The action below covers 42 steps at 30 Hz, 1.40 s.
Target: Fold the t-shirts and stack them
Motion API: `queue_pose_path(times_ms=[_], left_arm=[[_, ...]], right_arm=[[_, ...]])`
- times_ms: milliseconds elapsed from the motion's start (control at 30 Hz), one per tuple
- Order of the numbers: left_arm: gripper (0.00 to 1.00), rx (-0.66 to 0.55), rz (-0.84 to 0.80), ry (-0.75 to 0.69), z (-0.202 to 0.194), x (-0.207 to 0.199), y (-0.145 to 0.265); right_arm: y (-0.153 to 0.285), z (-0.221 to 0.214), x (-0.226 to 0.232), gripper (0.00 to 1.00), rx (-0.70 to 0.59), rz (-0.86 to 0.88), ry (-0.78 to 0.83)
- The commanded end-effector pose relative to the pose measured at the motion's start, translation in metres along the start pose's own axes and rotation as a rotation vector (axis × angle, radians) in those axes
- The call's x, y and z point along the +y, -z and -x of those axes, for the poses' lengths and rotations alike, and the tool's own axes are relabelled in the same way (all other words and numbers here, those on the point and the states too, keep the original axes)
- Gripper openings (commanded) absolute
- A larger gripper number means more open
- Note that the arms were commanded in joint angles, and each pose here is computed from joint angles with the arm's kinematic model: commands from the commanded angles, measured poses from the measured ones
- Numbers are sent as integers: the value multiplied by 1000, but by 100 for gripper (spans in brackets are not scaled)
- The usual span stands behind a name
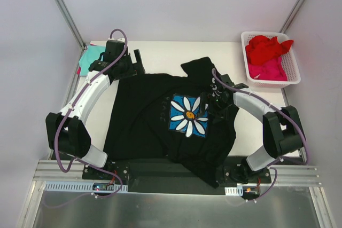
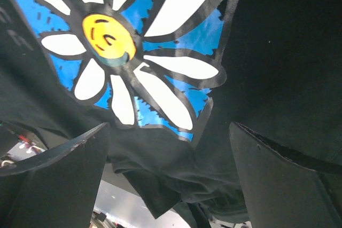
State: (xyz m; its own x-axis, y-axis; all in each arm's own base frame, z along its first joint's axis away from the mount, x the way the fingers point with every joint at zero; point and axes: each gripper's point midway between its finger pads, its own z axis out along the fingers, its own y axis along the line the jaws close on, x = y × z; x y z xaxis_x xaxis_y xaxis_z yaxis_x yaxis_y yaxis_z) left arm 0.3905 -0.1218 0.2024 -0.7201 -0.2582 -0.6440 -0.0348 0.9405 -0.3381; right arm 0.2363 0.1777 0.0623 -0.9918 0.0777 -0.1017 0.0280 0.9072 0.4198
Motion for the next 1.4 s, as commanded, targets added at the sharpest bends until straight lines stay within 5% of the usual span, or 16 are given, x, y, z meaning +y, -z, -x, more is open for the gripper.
queue_pose_path(times_ms=[0,800,1167,1367], left_arm=[[99,-14,-30,-6,0,-8,15],[99,-31,-8,-20,0,-2,27],[99,-33,-15,-13,2,-5,29],[99,-25,-17,-6,0,-5,27]], right_arm=[[-11,-10,-11,96,27,-77,27],[-8,-27,-92,96,90,-521,97],[43,-5,-33,96,-51,-309,98],[34,-9,-3,96,-51,-102,84]])
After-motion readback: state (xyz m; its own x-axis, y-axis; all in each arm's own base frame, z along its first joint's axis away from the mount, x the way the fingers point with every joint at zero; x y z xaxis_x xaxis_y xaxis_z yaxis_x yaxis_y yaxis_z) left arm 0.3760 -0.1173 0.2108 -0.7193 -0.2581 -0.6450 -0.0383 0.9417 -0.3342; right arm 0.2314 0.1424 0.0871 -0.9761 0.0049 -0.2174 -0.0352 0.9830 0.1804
